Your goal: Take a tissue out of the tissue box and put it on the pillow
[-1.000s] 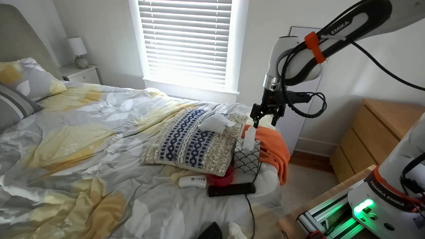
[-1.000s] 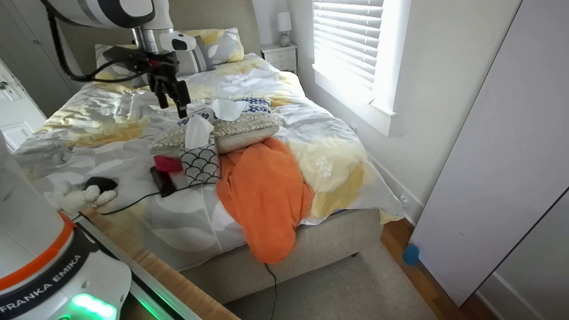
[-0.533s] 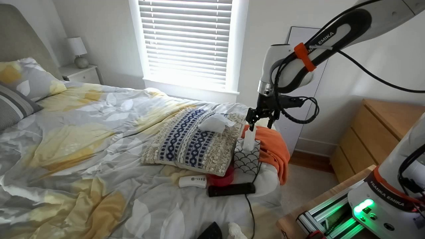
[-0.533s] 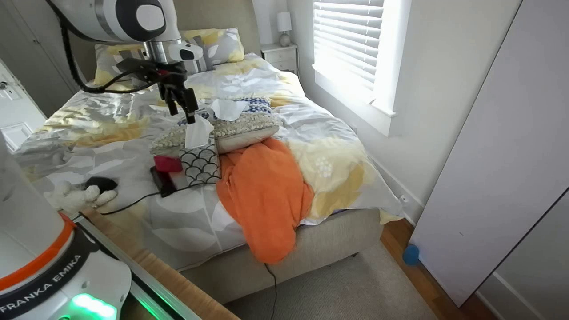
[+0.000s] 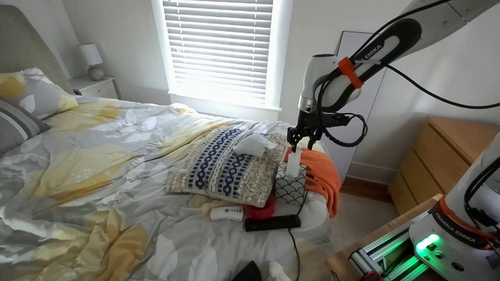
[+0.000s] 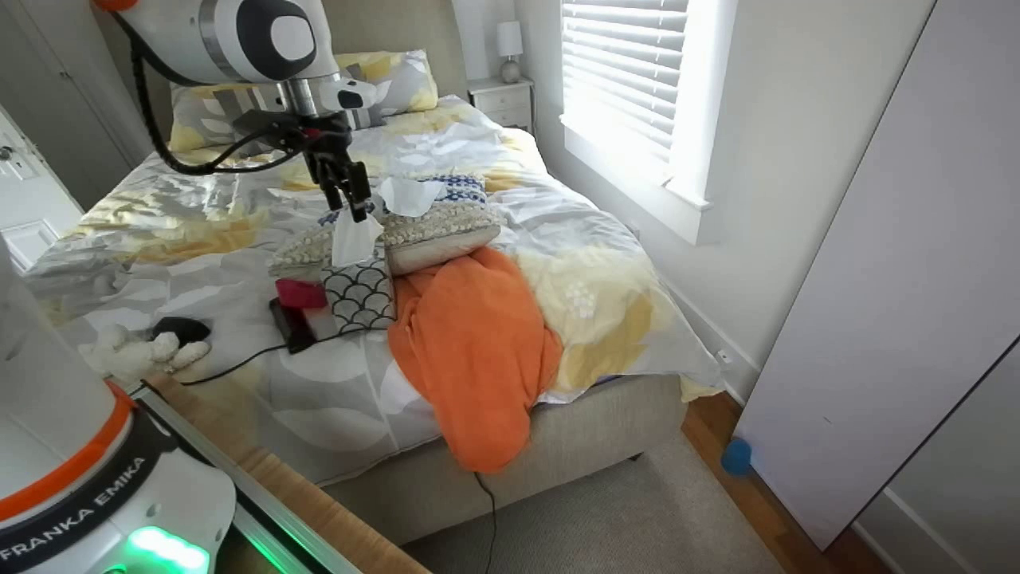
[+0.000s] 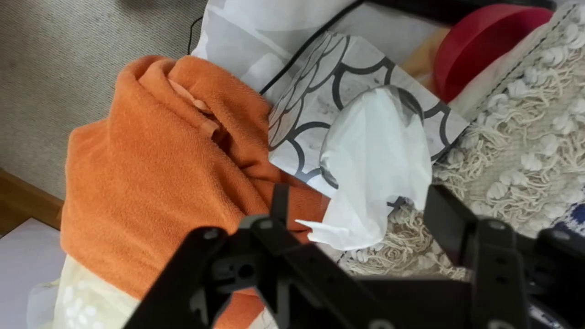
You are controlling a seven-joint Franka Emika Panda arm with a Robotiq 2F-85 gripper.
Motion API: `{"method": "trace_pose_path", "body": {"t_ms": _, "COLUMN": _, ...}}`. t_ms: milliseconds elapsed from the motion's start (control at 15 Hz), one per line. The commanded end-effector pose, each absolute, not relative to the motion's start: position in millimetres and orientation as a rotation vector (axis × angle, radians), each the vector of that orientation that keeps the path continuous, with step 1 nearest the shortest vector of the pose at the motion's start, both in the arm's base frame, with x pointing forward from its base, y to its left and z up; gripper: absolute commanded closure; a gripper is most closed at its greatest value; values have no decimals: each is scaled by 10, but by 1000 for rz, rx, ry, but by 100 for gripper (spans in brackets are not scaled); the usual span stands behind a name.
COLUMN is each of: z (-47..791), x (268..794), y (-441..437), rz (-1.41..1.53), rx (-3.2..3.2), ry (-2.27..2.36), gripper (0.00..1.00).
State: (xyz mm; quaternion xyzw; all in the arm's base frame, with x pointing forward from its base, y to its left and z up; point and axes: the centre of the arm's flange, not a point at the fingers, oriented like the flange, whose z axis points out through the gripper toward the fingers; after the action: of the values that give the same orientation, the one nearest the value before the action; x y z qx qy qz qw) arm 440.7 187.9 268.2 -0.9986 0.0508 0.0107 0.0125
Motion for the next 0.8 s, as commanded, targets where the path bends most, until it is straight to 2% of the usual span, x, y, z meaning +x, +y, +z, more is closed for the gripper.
{"method": "trace_pose_path", "body": {"t_ms": 0, "z": 2569, "x": 4539, "y": 1927, "rz": -5, "rx": -3132, "ry": 182, "gripper": 47}}
{"method": "trace_pose_path", "body": {"t_ms": 67, "z": 2557, "x": 4550, "y": 1923, "rz": -6, "rx": -3135, "ry": 182, "gripper": 52}}
{"method": "trace_pose_path", "body": {"t_ms": 133, "z": 2539, "x": 4571, "y": 1918, "rz": -7, "rx": -3134, "ry": 188, "gripper": 72}}
{"method": "trace_pose_path", "body": {"t_ms": 400, "z": 2624, "x": 4594, "y": 1934, "rz": 25, "rx": -3113, "ry": 201, "gripper": 100}}
{"method": "trace_pose_path", "body": {"t_ms": 733, "z": 3238, "x": 4692, "y": 1910, "rz": 32, "rx": -3122, "ry": 206, "gripper": 100}}
